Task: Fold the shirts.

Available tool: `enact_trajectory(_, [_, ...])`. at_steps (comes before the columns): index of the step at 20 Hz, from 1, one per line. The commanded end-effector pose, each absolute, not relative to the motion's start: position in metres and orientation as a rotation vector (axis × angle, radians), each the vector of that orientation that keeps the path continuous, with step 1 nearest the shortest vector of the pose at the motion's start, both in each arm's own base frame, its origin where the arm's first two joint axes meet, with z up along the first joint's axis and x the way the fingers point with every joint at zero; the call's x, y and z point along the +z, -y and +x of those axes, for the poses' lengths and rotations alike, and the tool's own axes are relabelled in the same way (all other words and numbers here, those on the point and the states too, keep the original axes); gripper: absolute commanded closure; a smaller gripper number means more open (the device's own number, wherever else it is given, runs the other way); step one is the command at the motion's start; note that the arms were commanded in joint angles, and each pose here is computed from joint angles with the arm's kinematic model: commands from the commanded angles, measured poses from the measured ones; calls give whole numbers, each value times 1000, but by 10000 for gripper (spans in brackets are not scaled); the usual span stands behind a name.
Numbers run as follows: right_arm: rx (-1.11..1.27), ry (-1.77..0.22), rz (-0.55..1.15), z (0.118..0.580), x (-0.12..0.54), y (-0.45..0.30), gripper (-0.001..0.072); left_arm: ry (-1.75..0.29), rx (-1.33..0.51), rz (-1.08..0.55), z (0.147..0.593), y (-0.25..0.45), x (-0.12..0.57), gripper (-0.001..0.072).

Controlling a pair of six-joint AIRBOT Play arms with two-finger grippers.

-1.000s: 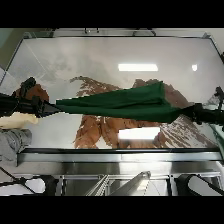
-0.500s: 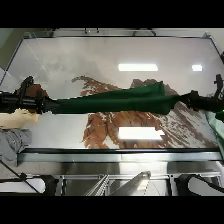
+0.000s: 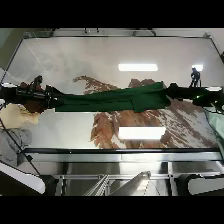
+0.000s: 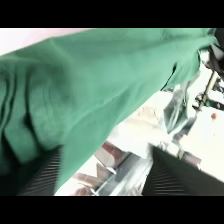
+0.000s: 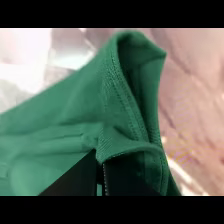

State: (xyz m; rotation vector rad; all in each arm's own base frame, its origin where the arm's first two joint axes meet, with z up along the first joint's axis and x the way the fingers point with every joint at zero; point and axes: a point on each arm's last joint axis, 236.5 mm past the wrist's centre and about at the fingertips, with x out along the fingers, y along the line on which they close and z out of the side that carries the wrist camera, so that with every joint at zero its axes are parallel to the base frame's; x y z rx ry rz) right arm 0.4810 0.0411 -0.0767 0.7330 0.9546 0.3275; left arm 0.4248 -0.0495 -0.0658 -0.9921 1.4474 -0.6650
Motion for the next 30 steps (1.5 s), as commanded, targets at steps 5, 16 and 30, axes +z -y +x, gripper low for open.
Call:
enact_trajectory(5, [432, -955, 573, 470, -43, -24, 245, -1531, -806, -994, 408, 48, -13, 68])
enact_trajectory(16, [416, -1139, 866, 448, -100, -26, 65, -1271, -860, -628, 439, 131, 58, 694])
enact_trajectory(30, [813, -1131, 765, 437, 22, -73, 691, -1517, -757, -116, 422, 312, -110, 707])
